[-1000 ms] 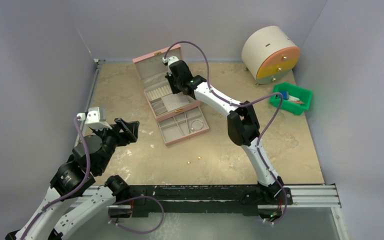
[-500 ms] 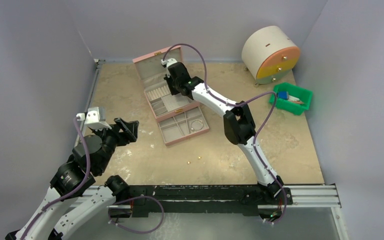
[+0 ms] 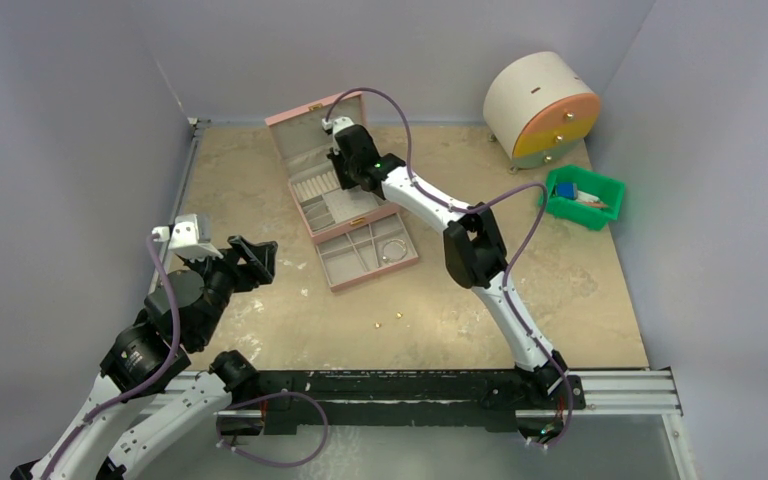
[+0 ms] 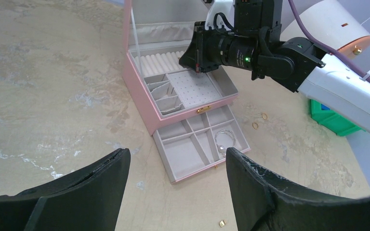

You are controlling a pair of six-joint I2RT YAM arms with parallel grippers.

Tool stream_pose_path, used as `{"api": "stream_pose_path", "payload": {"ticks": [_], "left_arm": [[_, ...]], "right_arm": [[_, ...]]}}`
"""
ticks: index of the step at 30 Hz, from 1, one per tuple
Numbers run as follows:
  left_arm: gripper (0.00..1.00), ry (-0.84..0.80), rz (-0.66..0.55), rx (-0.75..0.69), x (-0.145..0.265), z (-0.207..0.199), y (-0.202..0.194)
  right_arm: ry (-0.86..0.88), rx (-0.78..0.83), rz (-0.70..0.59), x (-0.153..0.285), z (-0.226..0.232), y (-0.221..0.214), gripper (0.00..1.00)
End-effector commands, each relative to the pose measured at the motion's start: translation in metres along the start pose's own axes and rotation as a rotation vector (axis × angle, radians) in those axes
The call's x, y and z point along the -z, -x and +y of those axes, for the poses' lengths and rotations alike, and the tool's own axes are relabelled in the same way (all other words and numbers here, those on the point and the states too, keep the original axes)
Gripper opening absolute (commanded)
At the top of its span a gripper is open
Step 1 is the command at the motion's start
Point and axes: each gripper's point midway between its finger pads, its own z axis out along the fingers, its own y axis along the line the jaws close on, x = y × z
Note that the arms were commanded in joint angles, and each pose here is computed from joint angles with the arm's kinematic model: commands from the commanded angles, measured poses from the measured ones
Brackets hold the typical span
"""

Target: Organize the mixed jewelry

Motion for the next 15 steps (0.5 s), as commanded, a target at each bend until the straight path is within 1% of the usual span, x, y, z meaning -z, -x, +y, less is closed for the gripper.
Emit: {"api": "stream_pose_path", "payload": {"ticks": [1,8,15], "left_arm": [[0.72,0.003,-0.033,0.035,0.001,-0.001,0.009],[0.73,0.01,-0.029,0.03,0.0,0.0,0.008],[0.73,0.015,-0.03,0.03,-0.001,0.0,0.008]], "right_arm": [[0.0,-0.028,0.004,-0.013,-0.004,-0.006,0.0],[0.001,-0.035,0.028,-0.021,-0.003,-0.019,0.0],[0.011,-0.044,0.001,-0.01,-0.001,-0.005,0.21]]}}
